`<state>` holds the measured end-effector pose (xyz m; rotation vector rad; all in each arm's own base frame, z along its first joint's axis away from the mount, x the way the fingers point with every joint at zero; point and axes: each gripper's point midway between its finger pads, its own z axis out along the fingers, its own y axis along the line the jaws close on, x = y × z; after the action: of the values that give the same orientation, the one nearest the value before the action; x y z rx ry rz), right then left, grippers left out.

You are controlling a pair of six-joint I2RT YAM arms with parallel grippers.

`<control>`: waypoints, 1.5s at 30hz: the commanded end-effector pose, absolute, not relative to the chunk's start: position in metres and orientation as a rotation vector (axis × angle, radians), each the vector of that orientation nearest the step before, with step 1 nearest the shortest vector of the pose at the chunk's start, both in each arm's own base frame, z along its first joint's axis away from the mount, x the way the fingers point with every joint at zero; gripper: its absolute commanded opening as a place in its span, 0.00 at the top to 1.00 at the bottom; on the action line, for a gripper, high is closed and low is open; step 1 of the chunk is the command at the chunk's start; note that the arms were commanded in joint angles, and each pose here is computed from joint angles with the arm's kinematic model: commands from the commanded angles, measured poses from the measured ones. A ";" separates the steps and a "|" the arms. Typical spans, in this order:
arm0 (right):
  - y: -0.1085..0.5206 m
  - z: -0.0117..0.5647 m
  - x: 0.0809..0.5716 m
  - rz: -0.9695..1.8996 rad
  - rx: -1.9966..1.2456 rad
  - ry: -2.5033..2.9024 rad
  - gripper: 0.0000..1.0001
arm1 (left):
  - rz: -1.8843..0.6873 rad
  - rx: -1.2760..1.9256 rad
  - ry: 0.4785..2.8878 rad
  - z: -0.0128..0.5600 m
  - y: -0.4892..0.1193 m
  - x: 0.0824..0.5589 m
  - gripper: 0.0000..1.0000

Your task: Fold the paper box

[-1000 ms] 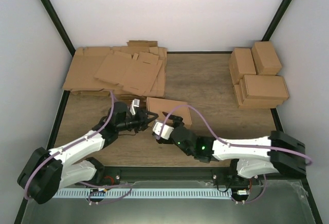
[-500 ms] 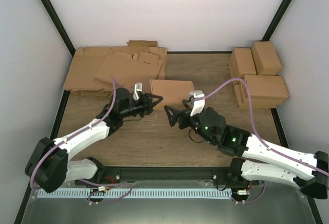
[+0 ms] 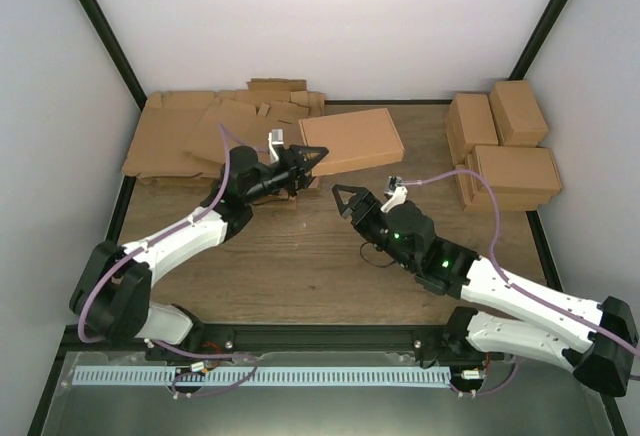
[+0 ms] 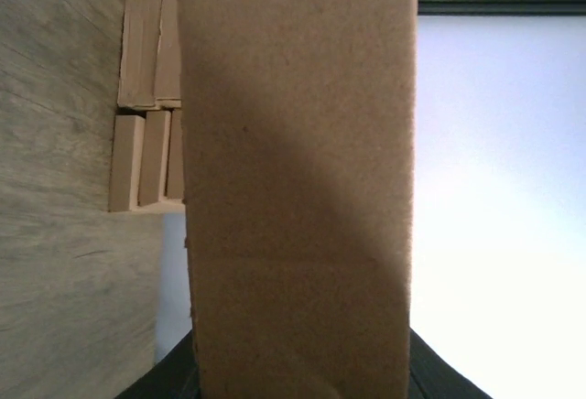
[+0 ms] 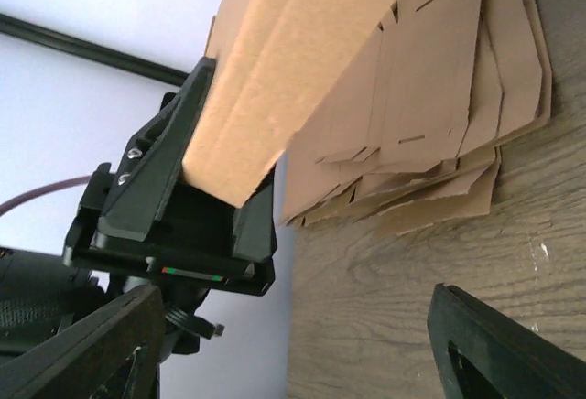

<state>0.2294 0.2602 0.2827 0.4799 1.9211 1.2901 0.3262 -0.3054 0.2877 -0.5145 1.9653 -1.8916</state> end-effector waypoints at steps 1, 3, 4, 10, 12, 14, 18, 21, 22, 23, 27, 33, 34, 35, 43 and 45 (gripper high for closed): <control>0.253 0.313 0.246 1.443 0.610 1.729 0.21 | -2.042 -0.522 1.821 0.332 -0.309 0.333 0.75; 0.249 0.323 0.252 1.450 0.607 1.654 0.23 | -2.055 -0.535 1.804 0.339 -0.309 0.334 0.76; 0.246 0.327 0.256 1.446 0.602 1.626 0.24 | -2.063 -0.542 1.796 0.341 -0.309 0.333 0.76; 0.218 0.339 0.271 1.502 0.649 1.437 0.32 | -2.159 -0.576 1.780 0.348 -0.315 0.333 0.75; 0.220 0.345 0.280 1.485 0.628 1.454 0.32 | -2.169 -0.567 1.780 0.352 -0.319 0.332 0.75; 0.226 0.349 0.287 1.474 0.614 1.472 0.31 | -2.165 -0.557 1.785 0.357 -0.322 0.331 0.75; 0.231 0.359 0.292 1.472 0.582 1.449 0.29 | -2.155 -0.549 1.799 0.359 -0.327 0.330 0.76; 0.238 0.361 0.294 1.475 0.554 1.460 0.22 | -2.158 -0.553 1.802 0.357 -0.330 0.331 0.75; 0.239 0.360 0.295 1.477 0.554 1.462 0.20 | -2.162 -0.551 1.803 0.356 -0.332 0.330 0.76; 0.240 0.360 0.296 1.478 0.552 1.463 0.20 | -2.163 -0.549 1.805 0.356 -0.333 0.329 0.76; 0.243 0.361 0.298 1.470 0.541 1.467 0.24 | -2.165 -0.543 1.816 0.354 -0.339 0.326 0.76; 0.236 0.354 0.306 1.442 0.589 1.482 0.39 | -2.169 -0.524 1.843 0.350 -0.352 0.317 0.76; 0.234 0.352 0.308 1.441 0.599 1.486 0.41 | -2.167 -0.523 1.850 0.348 -0.354 0.316 0.76; 0.233 0.349 0.309 1.439 0.605 1.491 0.45 | -2.166 -0.522 1.859 0.346 -0.356 0.314 0.75; 0.221 0.340 0.314 1.386 0.632 1.511 0.66 | -2.114 -0.539 1.893 0.333 -0.358 0.312 0.60; 0.211 0.337 0.316 1.366 0.643 1.507 0.66 | -2.064 -0.547 1.920 0.327 -0.356 0.312 0.46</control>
<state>0.3073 0.2334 0.3300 0.6101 1.5428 1.4333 0.3235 -0.3512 0.3234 -0.6121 1.8903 -2.0853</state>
